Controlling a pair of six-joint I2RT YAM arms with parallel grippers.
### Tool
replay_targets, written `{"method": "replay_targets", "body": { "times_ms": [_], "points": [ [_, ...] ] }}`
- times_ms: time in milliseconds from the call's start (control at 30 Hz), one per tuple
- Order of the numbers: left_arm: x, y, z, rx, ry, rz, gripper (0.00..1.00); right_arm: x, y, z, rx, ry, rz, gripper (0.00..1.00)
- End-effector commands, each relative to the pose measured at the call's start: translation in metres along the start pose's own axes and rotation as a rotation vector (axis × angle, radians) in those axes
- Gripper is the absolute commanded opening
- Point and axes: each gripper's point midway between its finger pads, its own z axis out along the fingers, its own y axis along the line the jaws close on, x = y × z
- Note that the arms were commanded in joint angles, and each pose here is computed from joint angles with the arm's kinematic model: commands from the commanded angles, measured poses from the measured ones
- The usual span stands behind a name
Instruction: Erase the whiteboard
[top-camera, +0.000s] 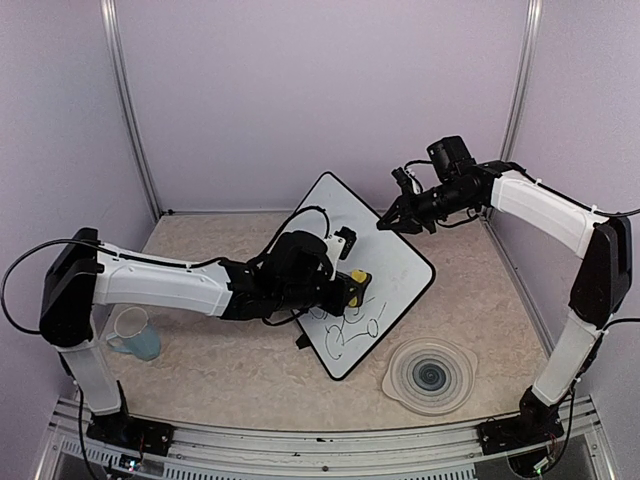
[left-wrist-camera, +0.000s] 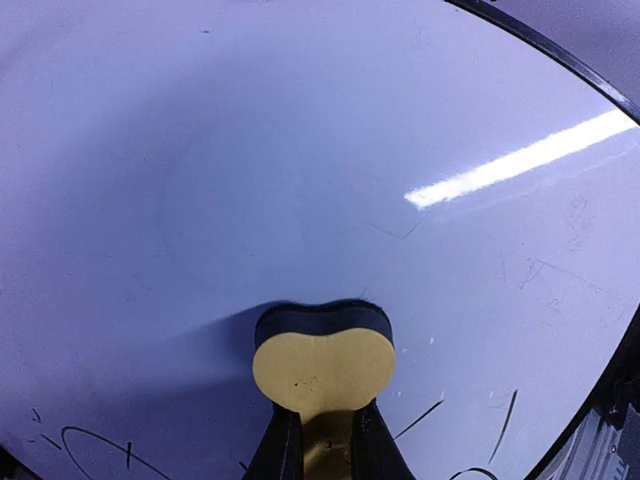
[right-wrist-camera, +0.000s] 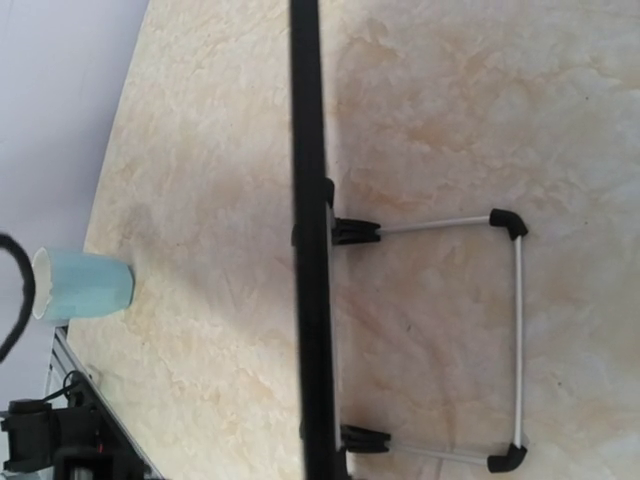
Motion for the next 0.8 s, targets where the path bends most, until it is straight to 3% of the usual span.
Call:
{"method": "replay_targets", "body": {
  "times_ms": [0,200,400,600,767],
  "points": [
    [0.053,-0.017,0.015,0.135,0.137,-0.078,0.00,-0.003,0.016,-0.002,-0.041,-0.026,0.027,0.00],
    [0.094,0.077,0.017,-0.071,0.199,-0.280,0.00,-0.004,0.016,-0.004,-0.040,-0.028,0.021,0.00],
    [0.136,0.147,0.010,-0.271,0.255,-0.365,0.00,-0.005,0.014,-0.008,-0.036,-0.030,0.016,0.00],
    [0.146,0.183,0.013,-0.360,0.291,-0.430,0.00,-0.005,0.013,-0.010,-0.037,-0.029,0.011,0.00],
    [0.124,0.187,0.021,-0.349,0.275,-0.483,0.00,-0.005,0.013,-0.010,-0.041,-0.028,0.006,0.00]
  ]
}}
